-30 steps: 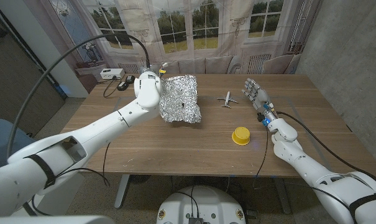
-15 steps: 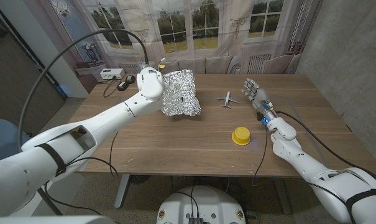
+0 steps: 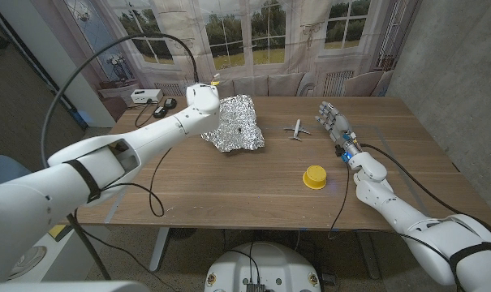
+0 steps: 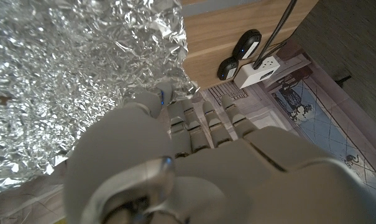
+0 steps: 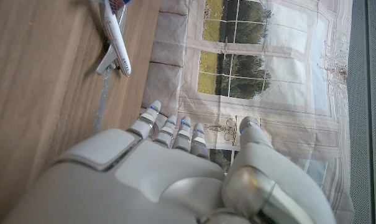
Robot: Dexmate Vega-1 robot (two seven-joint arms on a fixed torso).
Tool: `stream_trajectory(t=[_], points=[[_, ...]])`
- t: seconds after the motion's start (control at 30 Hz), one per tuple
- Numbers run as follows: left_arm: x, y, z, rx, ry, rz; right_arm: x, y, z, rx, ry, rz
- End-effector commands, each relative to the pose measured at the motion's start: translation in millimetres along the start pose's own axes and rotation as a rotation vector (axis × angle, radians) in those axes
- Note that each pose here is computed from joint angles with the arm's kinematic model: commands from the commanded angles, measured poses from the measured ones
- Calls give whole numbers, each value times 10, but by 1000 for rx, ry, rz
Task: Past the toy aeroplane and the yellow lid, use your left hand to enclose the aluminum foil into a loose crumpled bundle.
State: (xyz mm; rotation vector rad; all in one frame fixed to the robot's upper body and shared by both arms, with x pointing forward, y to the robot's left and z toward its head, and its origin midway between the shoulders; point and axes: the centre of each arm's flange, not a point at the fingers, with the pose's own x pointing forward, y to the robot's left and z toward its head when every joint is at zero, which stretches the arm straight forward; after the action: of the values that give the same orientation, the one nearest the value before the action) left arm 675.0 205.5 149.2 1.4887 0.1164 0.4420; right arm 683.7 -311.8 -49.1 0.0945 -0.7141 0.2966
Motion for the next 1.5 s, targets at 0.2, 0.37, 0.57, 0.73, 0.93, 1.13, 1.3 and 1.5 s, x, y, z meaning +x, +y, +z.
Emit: stream_trajectory(t=[0.2, 0.37, 0.57, 0.73, 0.93, 1.13, 1.3, 1.5], points=[[251, 47, 237, 167, 62, -177, -38, -45, 4, -4, -6, -14], [267, 32, 305, 231, 79, -193, -50, -57, 14, -3, -8, -16], [255, 12, 355, 323, 119, -176, -73, -78, 25, -4, -11, -21], [246, -20, 382, 398, 154, -154, -79, -82, 29, -2, -12, -20], [211, -46, 395, 424, 148, -130, -84, -78, 28, -3, -10, -19], [192, -51, 412, 443, 135, -137, -89, -81, 30, -3, -12, -21], [185, -45, 421, 461, 130, -148, -99, -84, 42, -4, -17, -26], [131, -30, 423, 475, 142, -95, -102, -82, 28, -3, -16, -25]])
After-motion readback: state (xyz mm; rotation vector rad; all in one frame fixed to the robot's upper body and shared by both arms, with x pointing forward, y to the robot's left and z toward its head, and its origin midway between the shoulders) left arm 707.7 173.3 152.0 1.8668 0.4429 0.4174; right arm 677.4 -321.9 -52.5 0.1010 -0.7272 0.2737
